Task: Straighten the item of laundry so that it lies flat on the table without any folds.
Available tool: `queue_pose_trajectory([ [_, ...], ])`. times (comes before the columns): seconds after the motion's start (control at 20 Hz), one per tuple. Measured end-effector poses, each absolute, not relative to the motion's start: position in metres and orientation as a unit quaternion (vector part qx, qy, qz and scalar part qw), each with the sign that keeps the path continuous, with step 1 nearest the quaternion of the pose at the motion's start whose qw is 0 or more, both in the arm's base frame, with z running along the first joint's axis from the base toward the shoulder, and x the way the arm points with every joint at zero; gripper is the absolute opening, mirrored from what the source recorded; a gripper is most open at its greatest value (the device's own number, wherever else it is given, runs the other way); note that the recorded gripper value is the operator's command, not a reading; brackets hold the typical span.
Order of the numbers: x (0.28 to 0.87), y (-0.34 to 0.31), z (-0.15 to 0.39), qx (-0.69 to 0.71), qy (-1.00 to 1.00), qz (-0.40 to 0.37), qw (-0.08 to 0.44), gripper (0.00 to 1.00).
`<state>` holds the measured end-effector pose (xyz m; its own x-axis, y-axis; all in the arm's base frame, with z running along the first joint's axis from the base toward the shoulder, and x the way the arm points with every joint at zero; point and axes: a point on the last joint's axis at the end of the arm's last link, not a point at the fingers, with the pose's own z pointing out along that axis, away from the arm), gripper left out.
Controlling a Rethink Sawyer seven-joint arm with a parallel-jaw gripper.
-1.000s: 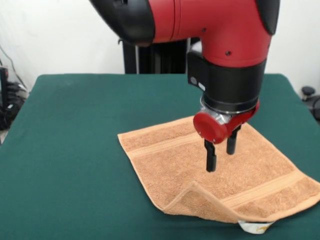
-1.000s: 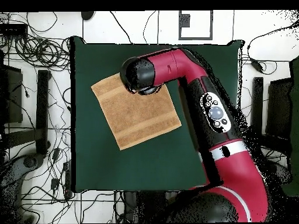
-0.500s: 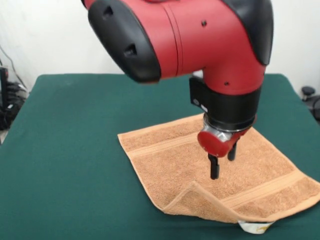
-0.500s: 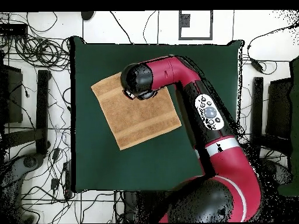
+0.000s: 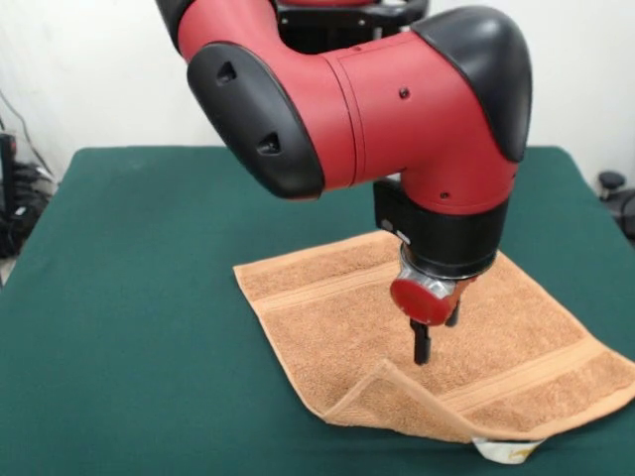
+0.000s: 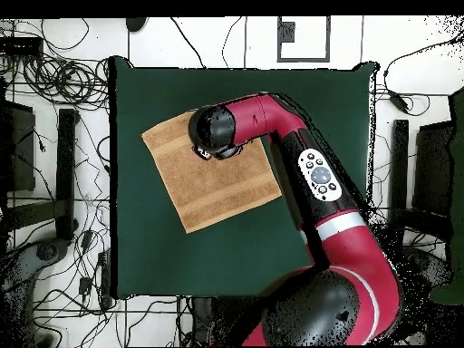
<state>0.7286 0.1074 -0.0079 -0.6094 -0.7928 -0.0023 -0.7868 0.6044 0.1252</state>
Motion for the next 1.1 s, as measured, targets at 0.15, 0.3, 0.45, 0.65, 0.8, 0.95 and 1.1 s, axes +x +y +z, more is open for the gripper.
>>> queue_pose_trajectory([
  [0.15,0.728,0.105,-0.009,0.450,-0.891,-0.052,0.026,1.00],
  [0.3,0.729,0.103,-0.011,0.458,-0.888,-0.047,0.025,1.00],
  [0.45,0.733,0.099,-0.013,0.465,-0.885,-0.034,0.014,1.00],
  [0.65,0.744,0.094,-0.018,0.478,-0.878,-0.007,-0.021,1.00],
  [0.8,0.756,0.091,-0.021,0.488,-0.871,0.013,-0.059,1.00],
  [0.95,0.769,0.089,-0.025,0.494,-0.863,0.032,-0.101,1.00],
  [1.1,0.777,0.088,-0.027,0.495,-0.859,0.042,-0.125,1.00],
])
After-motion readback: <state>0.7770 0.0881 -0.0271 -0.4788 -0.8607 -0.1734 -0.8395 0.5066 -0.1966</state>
